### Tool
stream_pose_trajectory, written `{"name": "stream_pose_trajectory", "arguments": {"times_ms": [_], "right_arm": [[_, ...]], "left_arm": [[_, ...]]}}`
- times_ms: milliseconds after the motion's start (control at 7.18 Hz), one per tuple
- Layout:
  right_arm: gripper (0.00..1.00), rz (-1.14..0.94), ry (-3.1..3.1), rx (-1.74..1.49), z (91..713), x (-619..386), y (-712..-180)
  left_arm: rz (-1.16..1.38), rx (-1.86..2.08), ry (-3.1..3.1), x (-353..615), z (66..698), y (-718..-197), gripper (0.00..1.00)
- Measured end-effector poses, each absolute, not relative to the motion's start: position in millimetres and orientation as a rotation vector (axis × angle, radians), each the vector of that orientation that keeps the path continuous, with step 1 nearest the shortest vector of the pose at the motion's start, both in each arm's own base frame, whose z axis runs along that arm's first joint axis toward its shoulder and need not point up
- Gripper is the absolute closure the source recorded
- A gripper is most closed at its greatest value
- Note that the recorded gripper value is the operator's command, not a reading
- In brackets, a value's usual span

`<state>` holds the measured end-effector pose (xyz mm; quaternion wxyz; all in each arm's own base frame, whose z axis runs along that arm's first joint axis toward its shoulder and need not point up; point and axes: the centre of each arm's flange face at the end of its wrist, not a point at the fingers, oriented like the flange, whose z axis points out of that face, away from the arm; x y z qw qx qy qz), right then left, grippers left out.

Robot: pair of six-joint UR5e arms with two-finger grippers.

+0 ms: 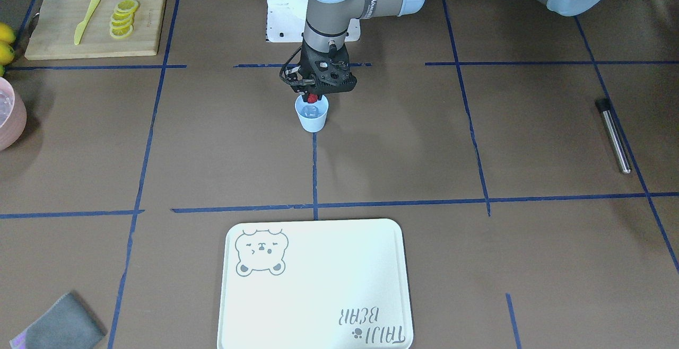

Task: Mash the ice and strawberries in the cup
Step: 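Open the left gripper to drop the strawberry into the cup, then move the left gripper back toward the steel muddler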

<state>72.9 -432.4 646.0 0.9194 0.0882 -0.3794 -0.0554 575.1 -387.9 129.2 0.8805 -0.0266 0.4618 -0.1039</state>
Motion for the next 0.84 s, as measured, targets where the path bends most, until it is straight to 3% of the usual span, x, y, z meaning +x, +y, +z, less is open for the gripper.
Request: {"name": "stream_pose_trajectory", "arguments": {"times_ms": [279,836], "right_arm": [[0.01,-0.114,-0.780,0.182,646,73,-433],[0.01,-0.115,-0.781,0.184,645,73,-433]], "left_arm": [[-0.221,-0.049,0.963,572,129,-393,0.02],[-0.205,-0.022,0.954,551,139,-411,0.00]]}}
